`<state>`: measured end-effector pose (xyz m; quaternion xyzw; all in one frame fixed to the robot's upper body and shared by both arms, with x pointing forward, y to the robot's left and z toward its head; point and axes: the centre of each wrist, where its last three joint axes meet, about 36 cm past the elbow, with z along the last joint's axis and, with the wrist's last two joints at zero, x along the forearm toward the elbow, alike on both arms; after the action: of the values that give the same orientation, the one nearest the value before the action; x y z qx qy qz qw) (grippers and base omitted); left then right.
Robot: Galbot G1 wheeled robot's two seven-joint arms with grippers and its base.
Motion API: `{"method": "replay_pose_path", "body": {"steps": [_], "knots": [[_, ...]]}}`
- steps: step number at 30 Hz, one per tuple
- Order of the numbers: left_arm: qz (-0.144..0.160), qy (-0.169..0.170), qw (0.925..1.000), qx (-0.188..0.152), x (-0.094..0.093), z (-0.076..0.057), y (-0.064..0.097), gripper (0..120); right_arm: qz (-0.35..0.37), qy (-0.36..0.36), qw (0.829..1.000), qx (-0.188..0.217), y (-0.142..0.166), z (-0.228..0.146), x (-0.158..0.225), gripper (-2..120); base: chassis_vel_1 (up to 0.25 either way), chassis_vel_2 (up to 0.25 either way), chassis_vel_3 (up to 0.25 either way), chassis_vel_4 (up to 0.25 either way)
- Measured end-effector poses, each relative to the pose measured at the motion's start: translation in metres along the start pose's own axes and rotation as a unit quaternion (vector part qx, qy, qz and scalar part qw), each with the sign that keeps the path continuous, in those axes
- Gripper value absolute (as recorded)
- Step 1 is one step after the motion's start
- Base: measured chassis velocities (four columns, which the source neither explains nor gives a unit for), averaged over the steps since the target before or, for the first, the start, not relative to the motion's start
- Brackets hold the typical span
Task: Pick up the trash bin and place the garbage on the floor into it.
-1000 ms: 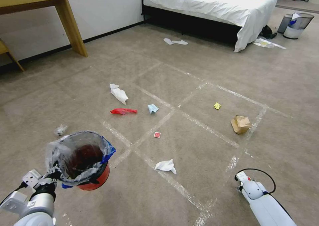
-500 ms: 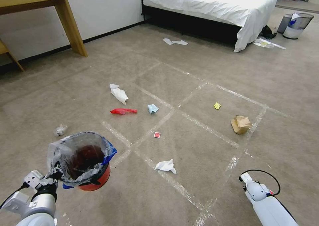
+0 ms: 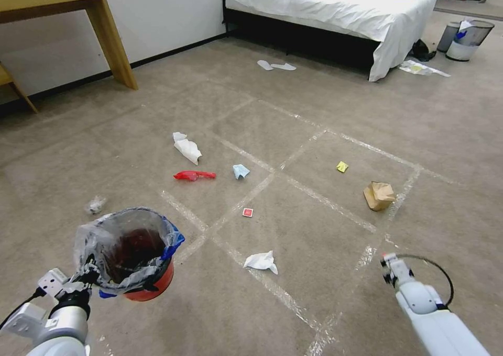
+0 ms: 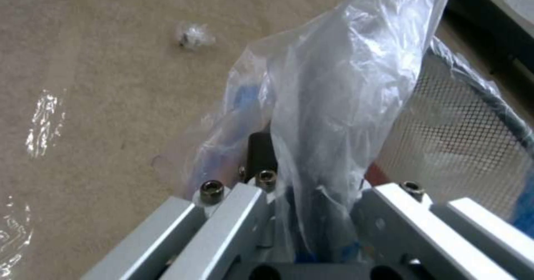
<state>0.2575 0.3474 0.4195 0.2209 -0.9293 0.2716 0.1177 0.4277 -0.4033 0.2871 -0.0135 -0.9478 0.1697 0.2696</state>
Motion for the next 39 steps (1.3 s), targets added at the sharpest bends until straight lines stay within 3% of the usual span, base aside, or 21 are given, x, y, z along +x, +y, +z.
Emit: {"method": "replay_pose_path", "body": {"steps": [1, 2, 3, 4, 6, 7, 8, 9, 10, 11, 12, 14, 15, 17, 18, 20, 21, 23, 26, 30, 39], "knots": [[0.005, 0.000, 1.0000, 0.000, 0.001, -0.002, -0.004, 3, -0.052, -0.097, 0.993, -0.050, 0.019, -0.050, 0.019, 0, 0.000, 0.000, 0.000, 0.000], [0.005, 0.000, 1.0000, 0.000, 0.001, -0.002, -0.004, 3, -0.052, -0.097, 0.993, -0.050, 0.019, -0.050, 0.019, 0, 0.000, 0.000, 0.000, 0.000], [0.008, -0.001, 1.0000, 0.002, 0.002, -0.004, -0.007, 3, -0.097, -0.162, 0.979, -0.082, 0.037, -0.090, 0.036, 0, 0.000, 0.000, 0.000, 0.000], [0.008, -0.001, 1.0000, 0.002, 0.002, -0.004, -0.007, 3, -0.097, -0.162, 0.979, -0.082, 0.037, -0.090, 0.036, 0, 0.000, 0.000, 0.000, 0.000], [0.016, 0.001, 0.9998, 0.008, 0.005, -0.010, -0.014, 3, -0.185, -0.262, 0.939, -0.123, 0.076, -0.158, 0.070, 0, 0.000, 0.000, 0.000, 0.000], [0.016, 0.001, 0.9998, 0.008, 0.005, -0.010, -0.014, 3, -0.185, -0.262, 0.939, -0.123, 0.076, -0.158, 0.070, 0, 0.000, 0.000, 0.000, 0.000], [0.023, 0.002, 0.9997, 0.013, 0.006, -0.015, -0.019, 3, -0.234, -0.302, 0.913, -0.144, 0.096, -0.189, 0.087, 0, 0.000, 0.000, 0.000, 0.000], [0.023, 0.002, 0.9997, 0.013, 0.006, -0.015, -0.019, 3, -0.234, -0.302, 0.913, -0.144, 0.096, -0.189, 0.087, 0, 0.000, 0.000, 0.000, 0.000], [0.027, 0.002, 0.9995, 0.013, 0.006, -0.017, -0.021, 3, -0.261, -0.314, 0.900, -0.154, 0.107, -0.201, 0.096, 0, 0.000, 0.000, 0.000, 0.000], [0.033, 0.002, 0.9994, 0.011, 0.005, -0.022, -0.024, 3, -0.312, -0.342, 0.870, -0.171, 0.131, -0.227, 0.112, 0, 0.000, 0.000, 0.000, 0.000], [0.033, 0.002, 0.9994, 0.011, 0.005, -0.022, -0.024, 3, -0.312, -0.342, 0.870, -0.171, 0.131, -0.227, 0.112, 0, 0.000, 0.000, 0.000, 0.000], [0.044, 0.010, 0.9989, 0.012, 0.004, -0.027, -0.027, 3, -0.368, -0.370, 0.833, -0.187, 0.159, -0.252, 0.127, 0, 0.000, 0.000, 0.000, 0.000], [0.044, 0.010, 0.9989, 0.012, 0.004, -0.027, -0.027, 3, -0.368, -0.370, 0.833, -0.187, 0.159, -0.252, 0.127, 0, 0.000, 0.000, 0.000, 0.000], [0.055, 0.017, 0.9983, 0.006, 0.002, -0.030, -0.030, 3, -0.408, -0.390, 0.801, -0.203, 0.180, -0.273, 0.136, 0, 0.000, 0.000, 0.000, 0.000], [0.055, 0.017, 0.9983, 0.006, 0.002, -0.030, -0.030, 3, -0.408, -0.390, 0.801, -0.203, 0.180, -0.273, 0.136, 0, 0.000, 0.000, 0.000, 0.000], [0.063, 0.026, 0.9977, -0.003, -0.003, -0.033, -0.032, 3, -0.453, -0.401, 0.762, -0.232, 0.206, -0.292, 0.148, 0, 0.000, 0.000, 0.000, 0.000], [0.063, 0.026, 0.9977, -0.003, -0.003, -0.033, -0.032, 3, -0.453, -0.401, 0.762, -0.232, 0.206, -0.292, 0.148, 0, 0.000, 0.000, 0.000, 0.000], [0.066, 0.031, 0.9973, -0.006, -0.007, -0.033, -0.032, 3, -0.495, -0.391, 0.734, -0.252, 0.226, -0.306, 0.160, 0, 0.000, 0.000, 0.000, 0.000], [0.067, 0.034, 0.9971, -0.008, -0.010, -0.033, -0.031, 3, -0.531, -0.374, 0.718, -0.250, 0.246, -0.313, 0.169, 0, 0.000, 0.000, 0.000, 0.000], [0.068, 0.034, 0.9970, -0.009, -0.012, -0.035, -0.030, 3, -0.555, -0.353, 0.718, -0.227, 0.262, -0.311, 0.172, 0, 0.000, 0.000, 0.000, 0.000], [0.069, 0.030, 0.9971, -0.007, -0.012, -0.040, -0.030, 3, -0.575, -0.321, 0.740, -0.136, 0.301, -0.300, 0.161, 0, 0.000, 0.000, 0.000, 0.000]]}}
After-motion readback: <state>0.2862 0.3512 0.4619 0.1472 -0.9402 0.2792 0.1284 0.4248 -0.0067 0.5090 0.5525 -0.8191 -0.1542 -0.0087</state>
